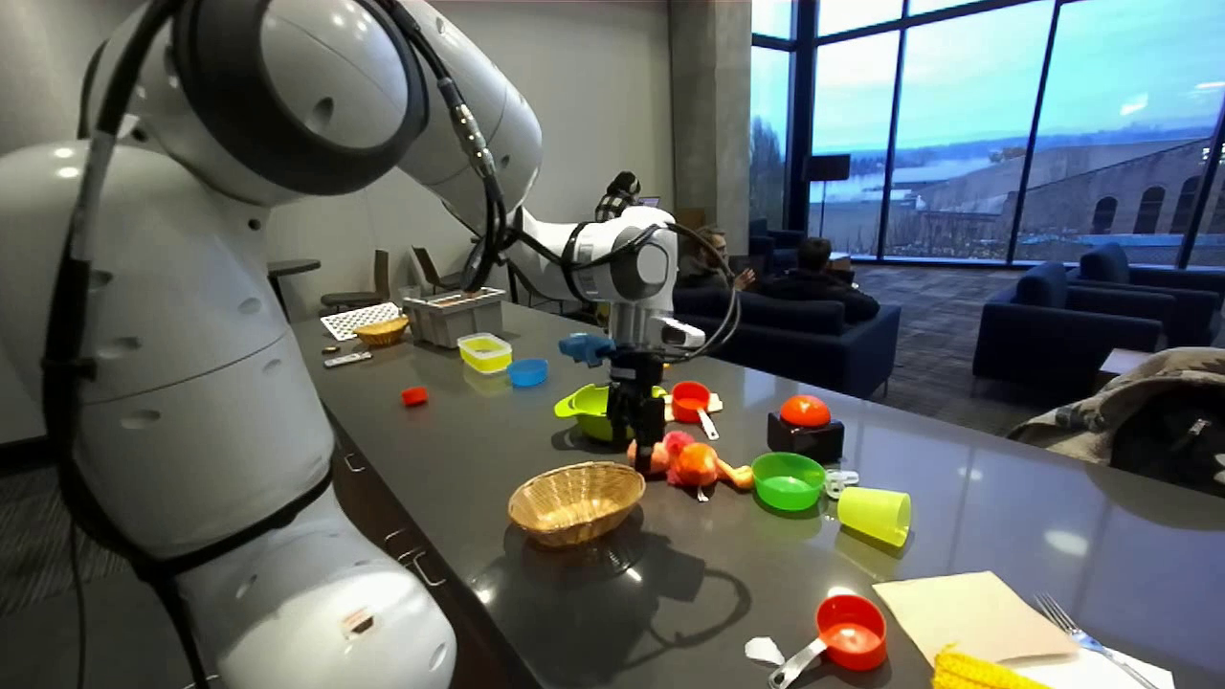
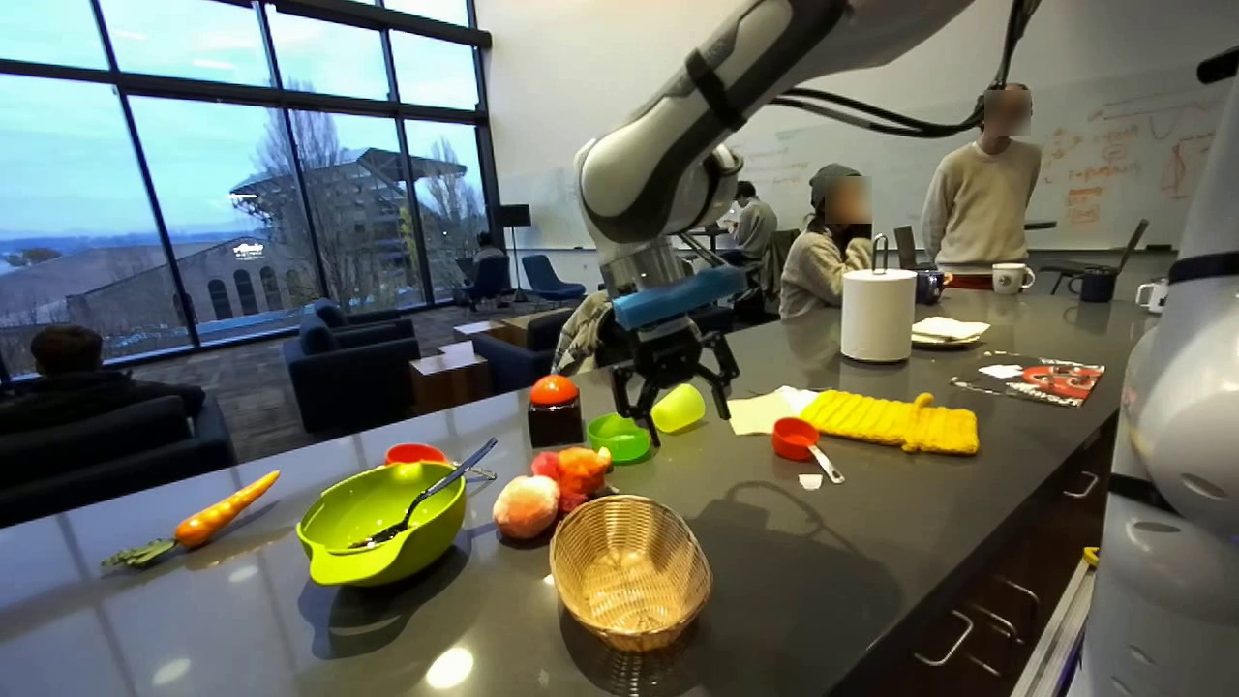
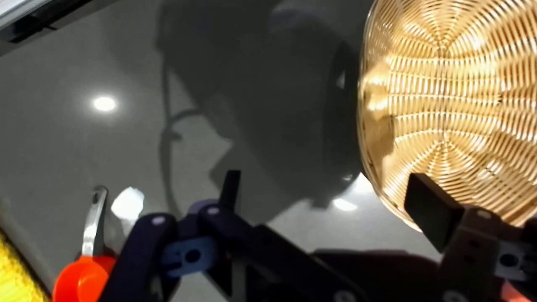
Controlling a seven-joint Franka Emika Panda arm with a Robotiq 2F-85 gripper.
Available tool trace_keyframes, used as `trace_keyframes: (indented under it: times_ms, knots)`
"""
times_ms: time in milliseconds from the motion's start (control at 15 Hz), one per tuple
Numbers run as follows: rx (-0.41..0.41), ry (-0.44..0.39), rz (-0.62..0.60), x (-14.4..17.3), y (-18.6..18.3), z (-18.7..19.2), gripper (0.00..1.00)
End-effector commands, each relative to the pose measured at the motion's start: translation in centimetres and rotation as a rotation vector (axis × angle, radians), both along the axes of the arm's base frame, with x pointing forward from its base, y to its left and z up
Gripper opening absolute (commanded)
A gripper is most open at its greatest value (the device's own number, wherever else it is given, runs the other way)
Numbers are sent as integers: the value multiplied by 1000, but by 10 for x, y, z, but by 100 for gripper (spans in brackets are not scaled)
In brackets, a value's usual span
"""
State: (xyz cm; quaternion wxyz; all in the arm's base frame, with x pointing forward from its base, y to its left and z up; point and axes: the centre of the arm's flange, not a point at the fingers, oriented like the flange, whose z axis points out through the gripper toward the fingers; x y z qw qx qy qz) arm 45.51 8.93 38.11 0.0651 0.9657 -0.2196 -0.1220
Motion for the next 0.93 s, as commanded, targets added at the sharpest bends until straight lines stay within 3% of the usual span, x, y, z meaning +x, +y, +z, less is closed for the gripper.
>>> trace_keyframes:
  times_ms: [0, 400, 867]
  knots:
    - [68, -46, -157, -48, -52, -21, 100]
    - [92, -74, -356, -105, -119, -49, 100]
    - [77, -95, -484, -162, -176, -49, 100]
